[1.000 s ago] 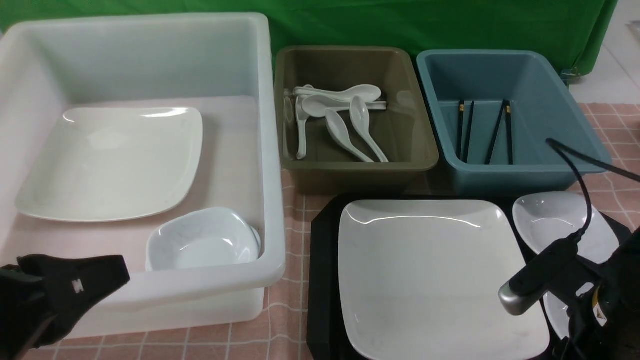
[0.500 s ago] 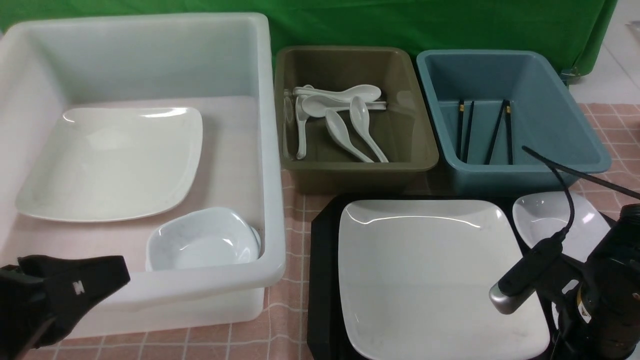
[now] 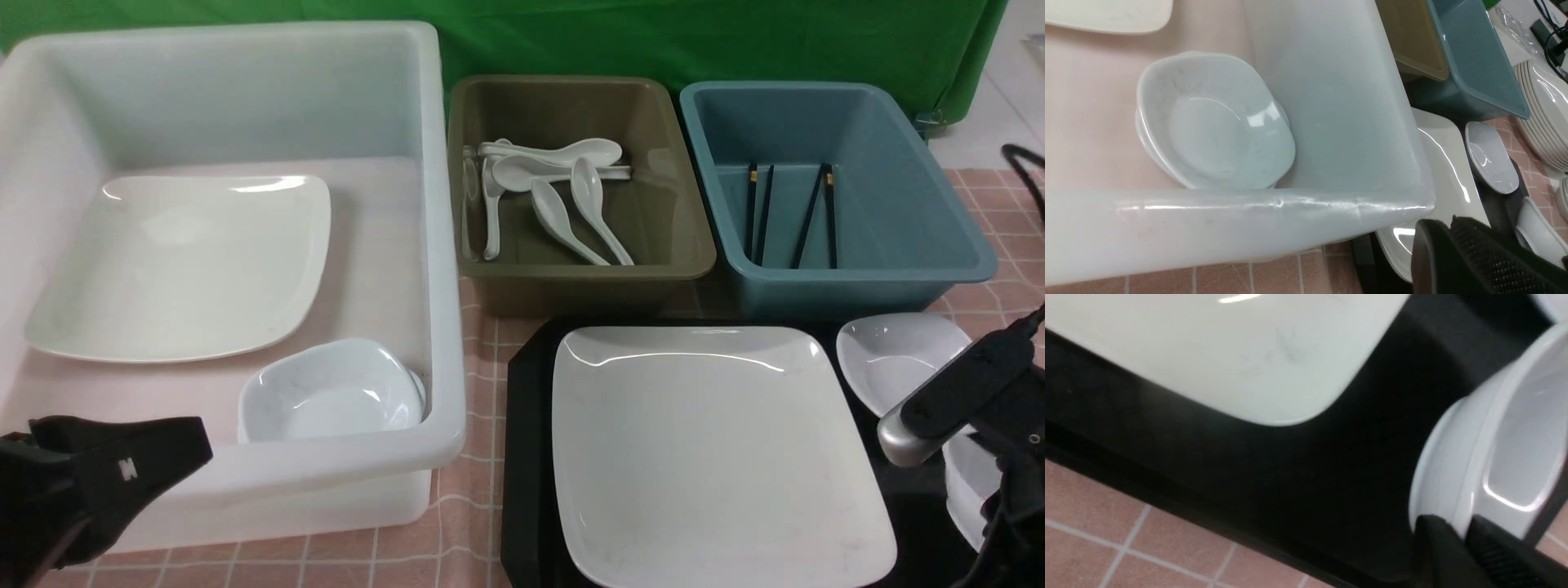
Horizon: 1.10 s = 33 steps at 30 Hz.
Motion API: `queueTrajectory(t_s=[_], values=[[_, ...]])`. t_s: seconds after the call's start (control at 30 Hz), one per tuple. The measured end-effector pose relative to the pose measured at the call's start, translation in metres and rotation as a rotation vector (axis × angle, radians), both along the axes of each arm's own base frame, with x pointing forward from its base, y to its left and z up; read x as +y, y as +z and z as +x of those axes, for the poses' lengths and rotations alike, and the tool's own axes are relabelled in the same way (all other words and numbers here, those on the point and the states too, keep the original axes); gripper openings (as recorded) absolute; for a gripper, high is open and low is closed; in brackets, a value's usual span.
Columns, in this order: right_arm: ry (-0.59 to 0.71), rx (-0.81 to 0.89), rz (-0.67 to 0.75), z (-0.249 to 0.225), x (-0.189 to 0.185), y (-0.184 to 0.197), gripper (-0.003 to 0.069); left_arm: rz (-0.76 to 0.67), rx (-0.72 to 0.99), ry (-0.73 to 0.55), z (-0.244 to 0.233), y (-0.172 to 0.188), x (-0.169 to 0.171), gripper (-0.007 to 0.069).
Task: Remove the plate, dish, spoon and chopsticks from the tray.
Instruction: Use the right arm to grab a small plate from the dinner plate, then use the right arm to put the small plate into the large storage box on the left
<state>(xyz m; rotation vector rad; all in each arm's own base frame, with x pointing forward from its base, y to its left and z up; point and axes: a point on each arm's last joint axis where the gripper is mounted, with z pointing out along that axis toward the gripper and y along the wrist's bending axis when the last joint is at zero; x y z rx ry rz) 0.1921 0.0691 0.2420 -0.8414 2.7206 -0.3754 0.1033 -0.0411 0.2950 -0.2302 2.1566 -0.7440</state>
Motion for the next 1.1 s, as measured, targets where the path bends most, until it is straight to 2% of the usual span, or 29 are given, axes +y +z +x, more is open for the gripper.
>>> queueTrajectory(t_s=[0.27,0.43,0.57,0.63,0.67,0.8,0.83,0.87,0.97,1.1], values=[[-0.027,-0.153,0.086,0.003,0.001,0.063,0.0076,-0.001,-0.01,0.008,0.001,0.001,0.001,0.0048],[-0.015,-0.152,0.09,0.003,0.002,0.073,0.0076,0.0,-0.016,0.012,0.001,0.001,0.001,0.0054],[0.004,-0.18,0.165,0.005,0.009,0.091,0.0076,0.021,-0.038,0.031,0.003,0.002,0.003,0.0061],[0.048,-0.214,0.251,0.007,0.017,0.107,0.0076,0.033,-0.045,0.049,0.004,0.007,0.005,0.0061],[0.124,-0.248,0.362,0.009,0.028,0.126,0.0076,0.054,-0.062,0.061,0.006,0.017,0.007,0.0062],[0.364,-0.28,0.62,0.016,0.064,0.16,0.0076,0.115,-0.049,0.078,0.014,0.044,0.01,0.0065],[0.39,-0.278,0.624,0.018,0.067,0.16,0.0076,0.12,-0.049,0.077,0.015,0.047,0.01,0.0066],[0.497,-0.268,0.722,0.023,0.088,0.169,0.0076,0.163,-0.029,0.089,0.021,0.057,0.013,0.0069],[0.649,-0.25,0.78,0.038,0.124,0.171,0.0076,0.23,-0.012,0.123,0.032,0.07,0.018,0.0071],[0.837,-0.226,0.752,0.062,0.181,0.155,0.0076,0.306,0.038,0.172,0.048,0.08,0.025,0.0072]])
